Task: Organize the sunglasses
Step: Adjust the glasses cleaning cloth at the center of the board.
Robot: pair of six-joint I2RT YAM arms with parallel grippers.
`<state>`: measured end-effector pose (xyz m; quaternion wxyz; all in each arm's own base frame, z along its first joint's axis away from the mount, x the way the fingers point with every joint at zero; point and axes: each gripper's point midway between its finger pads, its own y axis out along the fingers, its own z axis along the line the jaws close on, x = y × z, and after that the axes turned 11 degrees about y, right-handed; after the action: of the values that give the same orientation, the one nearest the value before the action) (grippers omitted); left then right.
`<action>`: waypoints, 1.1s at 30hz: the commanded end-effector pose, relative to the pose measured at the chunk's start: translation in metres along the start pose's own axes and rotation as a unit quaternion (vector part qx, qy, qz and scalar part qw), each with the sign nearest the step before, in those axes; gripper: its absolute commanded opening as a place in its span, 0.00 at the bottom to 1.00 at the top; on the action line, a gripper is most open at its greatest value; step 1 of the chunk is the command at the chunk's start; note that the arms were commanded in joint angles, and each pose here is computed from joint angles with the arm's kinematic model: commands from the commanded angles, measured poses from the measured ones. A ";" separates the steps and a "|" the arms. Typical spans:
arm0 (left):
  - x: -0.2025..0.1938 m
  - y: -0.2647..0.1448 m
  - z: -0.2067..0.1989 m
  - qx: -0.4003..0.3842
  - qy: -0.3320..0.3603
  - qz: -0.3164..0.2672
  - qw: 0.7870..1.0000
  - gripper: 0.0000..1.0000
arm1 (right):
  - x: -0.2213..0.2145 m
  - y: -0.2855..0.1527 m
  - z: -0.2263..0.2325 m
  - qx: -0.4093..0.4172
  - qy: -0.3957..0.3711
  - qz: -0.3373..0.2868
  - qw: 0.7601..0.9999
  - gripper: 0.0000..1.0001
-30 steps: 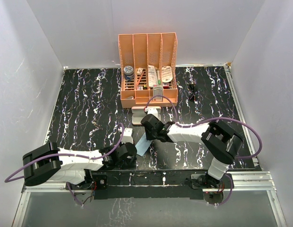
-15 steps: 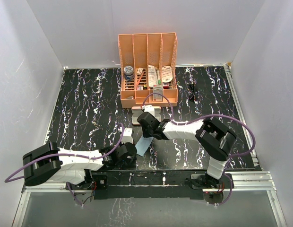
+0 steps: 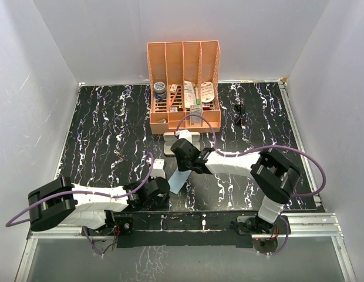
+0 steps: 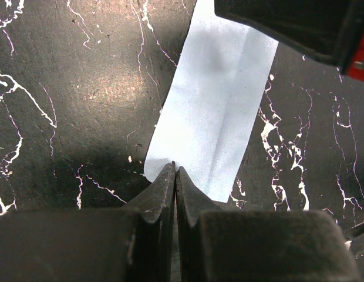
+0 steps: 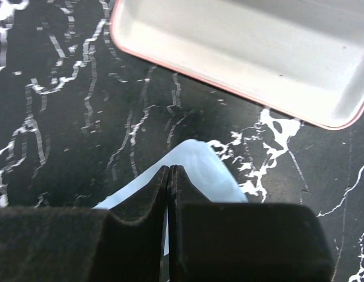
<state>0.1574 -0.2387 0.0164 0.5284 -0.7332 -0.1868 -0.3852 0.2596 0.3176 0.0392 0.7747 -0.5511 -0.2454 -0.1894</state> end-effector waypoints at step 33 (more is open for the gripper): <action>-0.018 -0.004 0.015 0.020 0.018 0.033 0.999 0.00 | -0.022 0.012 -0.037 -0.036 0.012 0.014 0.999 0.00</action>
<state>0.1570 -0.2379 0.0160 0.5295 -0.7336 -0.1873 -0.3826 0.2485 0.3127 0.0243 0.7925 -0.5384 -0.2212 -0.1819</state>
